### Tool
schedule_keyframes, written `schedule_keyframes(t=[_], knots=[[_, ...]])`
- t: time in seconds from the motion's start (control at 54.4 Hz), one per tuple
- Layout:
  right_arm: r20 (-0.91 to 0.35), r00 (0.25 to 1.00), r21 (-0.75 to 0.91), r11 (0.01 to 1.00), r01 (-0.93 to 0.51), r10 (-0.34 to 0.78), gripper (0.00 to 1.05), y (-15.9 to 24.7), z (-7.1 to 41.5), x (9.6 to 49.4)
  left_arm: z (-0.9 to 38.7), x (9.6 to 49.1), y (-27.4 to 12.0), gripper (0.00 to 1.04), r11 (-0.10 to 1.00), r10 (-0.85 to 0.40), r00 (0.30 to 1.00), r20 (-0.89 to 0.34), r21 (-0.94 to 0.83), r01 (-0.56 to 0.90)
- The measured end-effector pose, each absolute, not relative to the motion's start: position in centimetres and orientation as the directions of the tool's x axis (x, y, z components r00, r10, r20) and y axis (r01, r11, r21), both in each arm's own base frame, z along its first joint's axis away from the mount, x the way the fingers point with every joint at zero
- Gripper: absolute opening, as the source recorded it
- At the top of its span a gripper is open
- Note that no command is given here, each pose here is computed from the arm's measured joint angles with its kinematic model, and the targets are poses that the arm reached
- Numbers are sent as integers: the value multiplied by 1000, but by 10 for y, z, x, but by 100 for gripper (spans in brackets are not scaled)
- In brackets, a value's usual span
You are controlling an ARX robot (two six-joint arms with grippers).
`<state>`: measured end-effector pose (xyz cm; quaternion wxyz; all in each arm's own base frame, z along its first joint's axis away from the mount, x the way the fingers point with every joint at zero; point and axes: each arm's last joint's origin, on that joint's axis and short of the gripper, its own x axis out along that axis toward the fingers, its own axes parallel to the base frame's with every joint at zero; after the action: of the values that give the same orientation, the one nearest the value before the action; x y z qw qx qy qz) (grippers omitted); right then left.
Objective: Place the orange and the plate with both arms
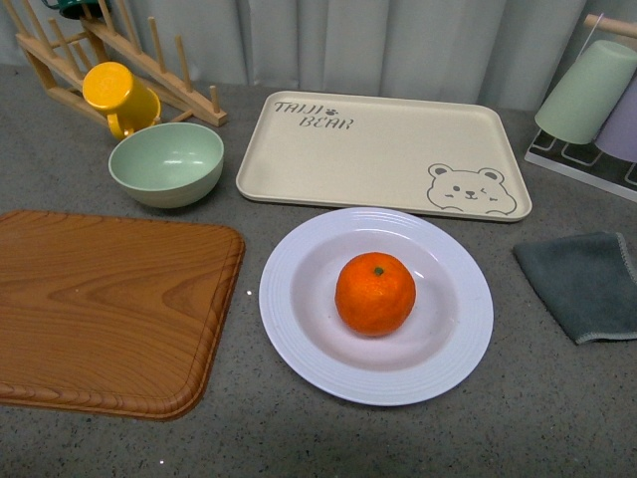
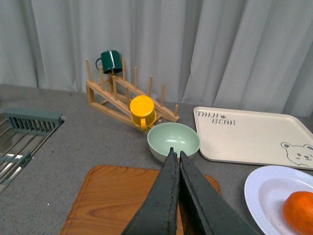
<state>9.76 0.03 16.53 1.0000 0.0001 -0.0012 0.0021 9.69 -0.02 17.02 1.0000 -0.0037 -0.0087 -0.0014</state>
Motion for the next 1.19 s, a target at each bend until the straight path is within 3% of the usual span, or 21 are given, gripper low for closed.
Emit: schedule_keyframes(t=[0.055,0.092,0.165,0.276,0.404,0.588,0.827,1.194], knots=[[2,1000,0,1000,-4,4,96,0,165,98,170,97,0,4,1000,-3,1000,16,-7,3],[-82,996,5,1000,-13,14,96,0,164,98,170,97,0,4,1000,-2,1000,17,-8,2],[-263,964,5,999,-39,38,96,2,158,102,170,97,0,21,1000,-3,1000,17,-7,3],[-271,954,25,992,-126,128,96,5,161,119,170,97,0,45,1000,-3,1000,17,-7,3],[-336,929,68,988,-139,154,96,1,162,150,170,97,0,70,1000,-2,1000,17,-7,2],[-525,821,190,971,-142,223,96,-1,134,197,170,97,0,100,1000,-3,1000,17,-6,3],[-668,635,430,898,-95,387,96,4,96,233,170,97,0,98,1000,-2,1000,17,-6,2],[-647,524,682,727,74,554,96,9,54,269,170,97,0,98,1000,-2,1000,17,-6,2]])
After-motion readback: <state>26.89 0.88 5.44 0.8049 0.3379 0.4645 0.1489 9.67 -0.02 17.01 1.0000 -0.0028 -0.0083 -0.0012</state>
